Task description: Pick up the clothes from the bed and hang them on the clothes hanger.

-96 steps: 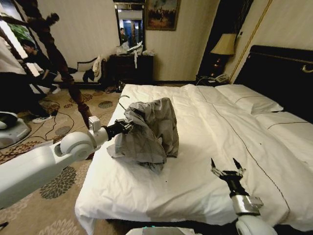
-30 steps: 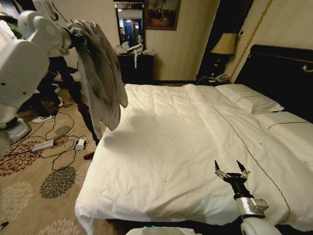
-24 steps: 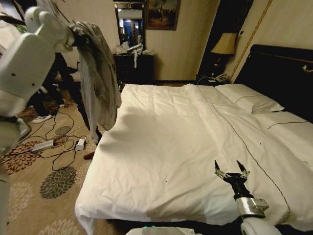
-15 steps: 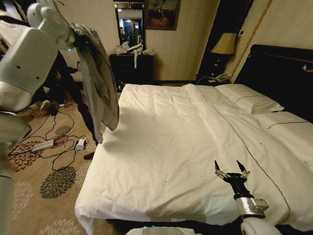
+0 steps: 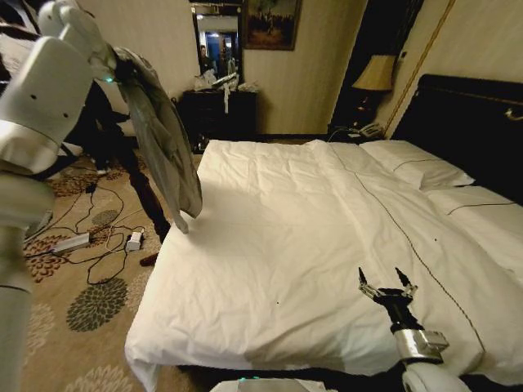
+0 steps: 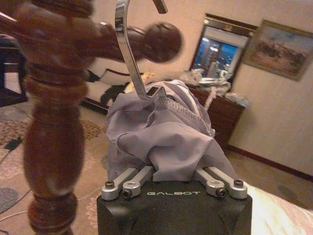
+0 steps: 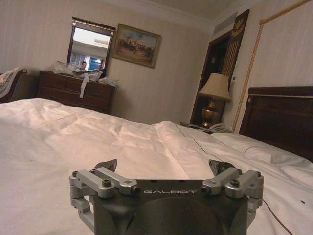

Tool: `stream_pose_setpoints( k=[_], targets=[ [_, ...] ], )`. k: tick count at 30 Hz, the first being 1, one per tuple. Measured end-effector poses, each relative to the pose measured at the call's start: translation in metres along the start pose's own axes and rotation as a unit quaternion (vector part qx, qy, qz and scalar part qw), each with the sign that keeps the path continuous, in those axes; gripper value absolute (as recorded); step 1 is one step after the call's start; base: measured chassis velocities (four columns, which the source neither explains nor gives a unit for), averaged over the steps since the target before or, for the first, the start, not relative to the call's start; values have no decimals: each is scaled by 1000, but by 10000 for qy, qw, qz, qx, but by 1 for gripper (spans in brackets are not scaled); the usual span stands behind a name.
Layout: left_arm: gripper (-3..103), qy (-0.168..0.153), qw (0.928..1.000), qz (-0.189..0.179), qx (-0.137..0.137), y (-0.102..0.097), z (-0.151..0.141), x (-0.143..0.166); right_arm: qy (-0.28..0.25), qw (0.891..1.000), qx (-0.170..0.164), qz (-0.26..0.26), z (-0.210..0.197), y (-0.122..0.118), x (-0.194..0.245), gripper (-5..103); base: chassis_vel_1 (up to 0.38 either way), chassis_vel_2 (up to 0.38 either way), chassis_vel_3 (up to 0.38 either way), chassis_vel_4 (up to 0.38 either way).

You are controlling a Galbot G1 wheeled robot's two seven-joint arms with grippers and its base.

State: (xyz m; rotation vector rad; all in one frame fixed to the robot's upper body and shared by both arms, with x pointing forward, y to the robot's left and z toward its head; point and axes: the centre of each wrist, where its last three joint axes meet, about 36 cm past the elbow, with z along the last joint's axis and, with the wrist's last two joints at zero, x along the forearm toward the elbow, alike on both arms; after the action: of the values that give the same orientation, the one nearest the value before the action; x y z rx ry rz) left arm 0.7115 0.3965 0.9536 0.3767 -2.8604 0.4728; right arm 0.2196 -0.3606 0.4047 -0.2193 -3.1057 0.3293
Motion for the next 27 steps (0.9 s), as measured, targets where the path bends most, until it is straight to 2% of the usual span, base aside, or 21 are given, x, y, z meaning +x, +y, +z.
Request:
stream_pose_setpoints(
  k=[8,14,20,27],
  targets=[
    [16,-48,10000,-62,37,2,-12,-3,0,10000,0,1,0,0,0,100,0,0,0,0],
    [16,124,9998,-132,64,8,6,-18,0,10000,0,0,0,0,0,100,0,0,0,0],
    [16,139,9998,-125,52,7,20,-31,0,10000,0,0,0,0,0,100,0,0,0,0],
    [16,110,9999,-61,29,5,19,-31,0,10000,0,0,0,0,0,100,0,0,0,0]
  ],
)
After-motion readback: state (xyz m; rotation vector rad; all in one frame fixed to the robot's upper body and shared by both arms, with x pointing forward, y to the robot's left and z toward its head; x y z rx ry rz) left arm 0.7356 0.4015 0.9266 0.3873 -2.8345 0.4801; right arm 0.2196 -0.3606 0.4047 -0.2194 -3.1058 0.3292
